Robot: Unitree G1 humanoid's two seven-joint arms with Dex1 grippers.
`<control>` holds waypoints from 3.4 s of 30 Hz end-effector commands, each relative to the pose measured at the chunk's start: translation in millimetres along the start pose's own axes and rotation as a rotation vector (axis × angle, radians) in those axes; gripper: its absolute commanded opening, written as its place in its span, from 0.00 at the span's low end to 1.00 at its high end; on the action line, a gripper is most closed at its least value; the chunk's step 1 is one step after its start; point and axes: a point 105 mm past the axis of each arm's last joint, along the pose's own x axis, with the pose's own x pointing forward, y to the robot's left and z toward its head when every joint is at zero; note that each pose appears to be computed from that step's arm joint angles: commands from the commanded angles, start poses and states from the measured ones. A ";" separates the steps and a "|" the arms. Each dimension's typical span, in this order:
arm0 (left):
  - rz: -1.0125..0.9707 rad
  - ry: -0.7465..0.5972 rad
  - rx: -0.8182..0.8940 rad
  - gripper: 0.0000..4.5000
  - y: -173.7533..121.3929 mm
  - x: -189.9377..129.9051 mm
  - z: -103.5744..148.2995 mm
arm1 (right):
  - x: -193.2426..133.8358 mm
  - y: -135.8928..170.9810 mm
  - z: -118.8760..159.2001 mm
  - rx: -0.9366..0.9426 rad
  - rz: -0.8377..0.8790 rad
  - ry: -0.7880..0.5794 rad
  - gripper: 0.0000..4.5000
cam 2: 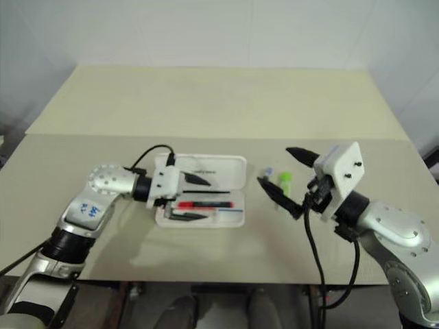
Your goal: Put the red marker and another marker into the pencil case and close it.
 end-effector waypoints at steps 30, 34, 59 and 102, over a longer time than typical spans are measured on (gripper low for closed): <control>0.134 -0.013 -0.069 0.99 3.6 -59.1 36.5 | 3.2 24.6 -99.8 0.437 -0.684 0.529 1.00; 0.118 -0.021 -0.070 0.99 2.5 -55.6 38.4 | 14.0 27.0 -96.1 0.403 -0.660 0.509 1.00; 0.160 -0.037 -0.062 1.00 -1.1 -57.4 36.9 | 22.5 20.4 -105.3 0.334 -0.629 0.474 0.24; 0.254 0.194 -0.062 1.00 -17.4 -134.1 -21.6 | 50.9 97.6 -26.8 -0.178 0.832 0.071 0.24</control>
